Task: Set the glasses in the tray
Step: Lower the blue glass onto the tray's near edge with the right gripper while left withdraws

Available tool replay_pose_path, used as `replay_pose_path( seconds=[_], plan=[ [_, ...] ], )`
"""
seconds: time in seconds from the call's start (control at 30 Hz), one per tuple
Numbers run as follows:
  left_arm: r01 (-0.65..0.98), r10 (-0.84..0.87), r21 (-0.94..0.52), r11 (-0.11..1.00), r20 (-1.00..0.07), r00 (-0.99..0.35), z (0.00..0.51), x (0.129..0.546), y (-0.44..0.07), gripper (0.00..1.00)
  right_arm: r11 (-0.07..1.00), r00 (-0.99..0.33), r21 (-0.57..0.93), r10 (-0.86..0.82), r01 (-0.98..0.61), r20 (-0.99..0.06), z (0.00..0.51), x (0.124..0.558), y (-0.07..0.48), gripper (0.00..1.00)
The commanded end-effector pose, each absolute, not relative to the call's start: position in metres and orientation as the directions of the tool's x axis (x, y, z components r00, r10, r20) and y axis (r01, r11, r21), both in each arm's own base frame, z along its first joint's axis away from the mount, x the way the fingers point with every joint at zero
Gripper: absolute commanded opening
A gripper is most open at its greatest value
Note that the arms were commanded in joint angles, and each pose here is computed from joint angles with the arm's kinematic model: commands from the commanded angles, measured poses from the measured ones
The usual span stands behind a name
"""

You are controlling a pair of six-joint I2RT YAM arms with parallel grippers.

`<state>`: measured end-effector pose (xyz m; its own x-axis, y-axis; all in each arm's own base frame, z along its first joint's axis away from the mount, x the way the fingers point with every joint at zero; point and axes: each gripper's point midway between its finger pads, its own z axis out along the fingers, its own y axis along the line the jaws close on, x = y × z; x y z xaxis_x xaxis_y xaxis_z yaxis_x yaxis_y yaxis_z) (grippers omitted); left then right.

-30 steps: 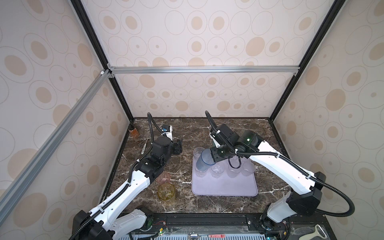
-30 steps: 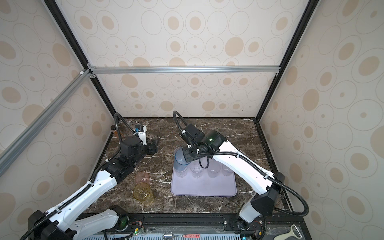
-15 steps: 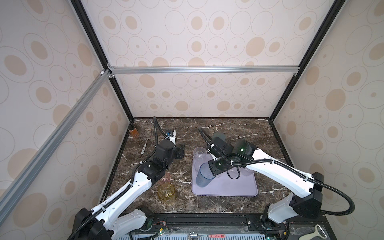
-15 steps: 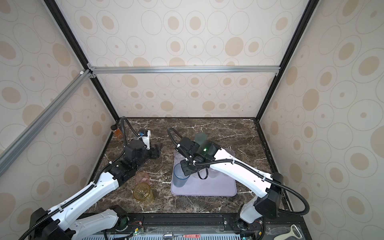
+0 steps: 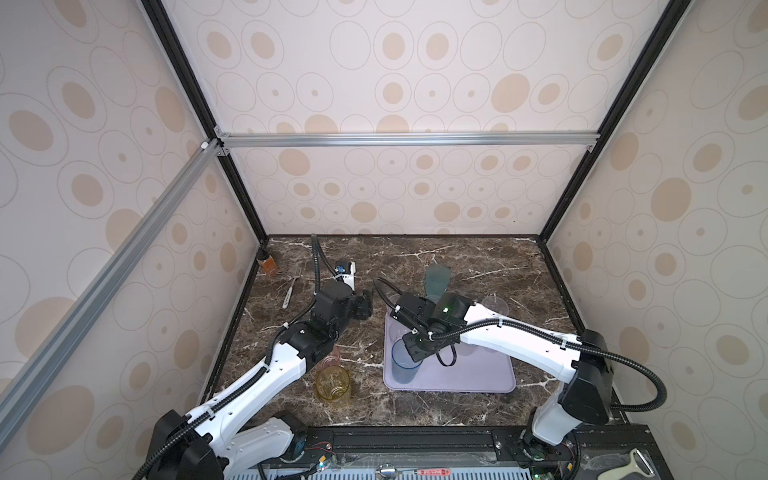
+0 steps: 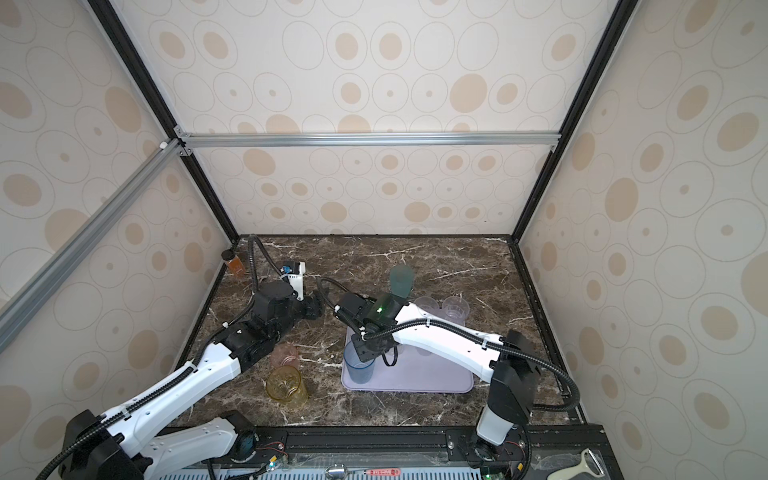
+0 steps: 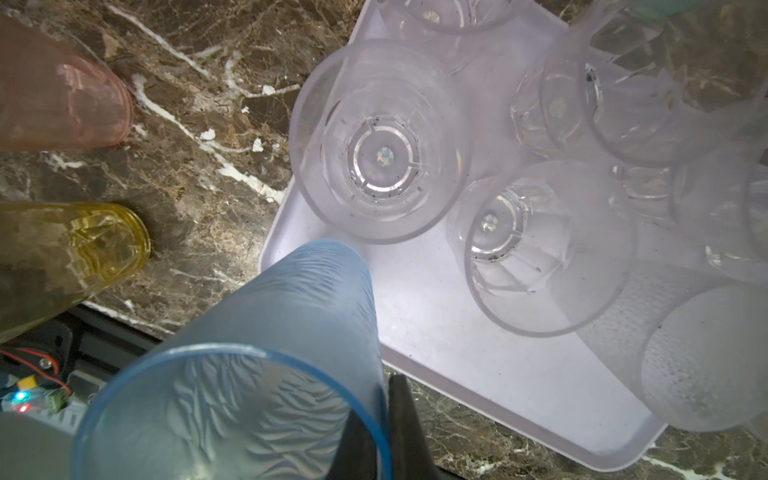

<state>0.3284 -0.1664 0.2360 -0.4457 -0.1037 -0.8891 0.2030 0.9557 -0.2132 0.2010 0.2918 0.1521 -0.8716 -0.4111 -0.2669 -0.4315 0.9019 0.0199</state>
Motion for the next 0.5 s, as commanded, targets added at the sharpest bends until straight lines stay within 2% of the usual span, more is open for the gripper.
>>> replay_pose_path(
  seconds=[0.0, 0.47],
  plan=[
    [0.212, -0.106, -0.218, 0.953, -0.892, -0.44, 0.236, 0.329, -0.17, 0.69, 0.908, -0.863, -0.023, -0.406, -0.419, -0.299, 0.148, 0.207, 0.294, 0.0],
    [0.213, -0.091, -0.202, 0.956, -0.893, -0.44, 0.233, 0.331, -0.17, 0.7, 0.912, -0.871, -0.036, -0.402, -0.409, -0.283, 0.132, 0.207, 0.295, 0.02]
  ],
)
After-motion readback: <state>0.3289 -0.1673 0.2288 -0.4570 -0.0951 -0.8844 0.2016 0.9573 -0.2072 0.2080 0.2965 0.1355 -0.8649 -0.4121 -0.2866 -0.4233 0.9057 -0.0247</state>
